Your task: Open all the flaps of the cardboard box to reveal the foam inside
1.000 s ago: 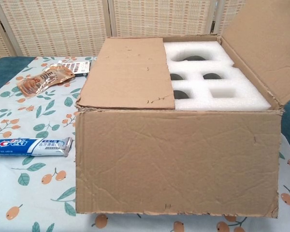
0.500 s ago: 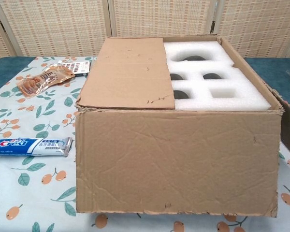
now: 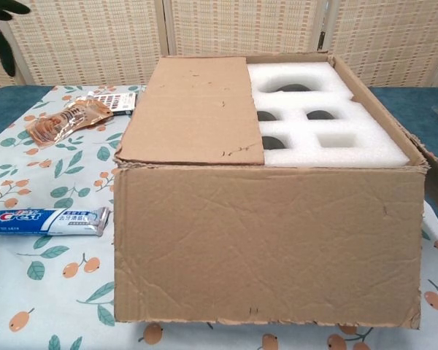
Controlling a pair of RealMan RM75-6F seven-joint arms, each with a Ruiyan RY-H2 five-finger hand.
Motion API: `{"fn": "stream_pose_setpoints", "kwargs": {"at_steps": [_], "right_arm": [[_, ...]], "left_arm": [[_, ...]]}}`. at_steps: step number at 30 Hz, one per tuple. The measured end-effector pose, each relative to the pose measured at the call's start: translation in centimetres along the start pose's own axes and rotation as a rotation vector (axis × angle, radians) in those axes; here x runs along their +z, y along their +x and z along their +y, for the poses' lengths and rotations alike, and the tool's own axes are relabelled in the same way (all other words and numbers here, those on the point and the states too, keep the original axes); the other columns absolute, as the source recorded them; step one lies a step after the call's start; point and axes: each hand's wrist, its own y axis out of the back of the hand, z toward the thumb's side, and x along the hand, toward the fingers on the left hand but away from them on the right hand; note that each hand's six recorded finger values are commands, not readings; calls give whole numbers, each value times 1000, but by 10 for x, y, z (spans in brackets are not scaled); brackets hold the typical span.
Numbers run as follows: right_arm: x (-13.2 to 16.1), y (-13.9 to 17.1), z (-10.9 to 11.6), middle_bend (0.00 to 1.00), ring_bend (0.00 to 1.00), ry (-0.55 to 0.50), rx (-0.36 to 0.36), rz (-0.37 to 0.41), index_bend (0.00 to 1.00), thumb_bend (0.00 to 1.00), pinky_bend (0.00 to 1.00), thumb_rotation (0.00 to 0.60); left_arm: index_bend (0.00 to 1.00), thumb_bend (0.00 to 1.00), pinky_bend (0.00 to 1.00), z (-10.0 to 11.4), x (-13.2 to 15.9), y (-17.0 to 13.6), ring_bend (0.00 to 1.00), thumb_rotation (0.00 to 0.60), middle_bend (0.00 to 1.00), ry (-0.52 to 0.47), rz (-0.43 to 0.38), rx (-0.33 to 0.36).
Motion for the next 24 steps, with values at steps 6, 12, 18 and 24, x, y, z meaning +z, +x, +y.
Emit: {"fn": "stream_pose_setpoints", "kwargs": {"at_steps": [6, 12, 18, 24], "right_arm": [[-10, 9, 21, 40, 0, -113, -49, 0, 534, 423, 0, 382], [-27, 14, 45, 40, 0, -179, -146, -19, 534, 422, 0, 382], [-44, 11, 55, 40, 0, -174, -189, -62, 534, 422, 0, 383], [-54, 7, 56, 40, 0, -208, -181, -86, 534, 423, 0, 382]], "left_arm": [[494, 1000, 0, -6, 46, 54, 0, 600, 0, 106, -125, -73], [492, 1000, 0, -7, 89, 99, 0, 600, 0, 130, -225, -76], [548, 1000, 0, -4, 124, 131, 0, 600, 0, 85, -309, -71], [605, 1000, 0, -6, 145, 159, 0, 600, 0, 21, -355, -105]]}}
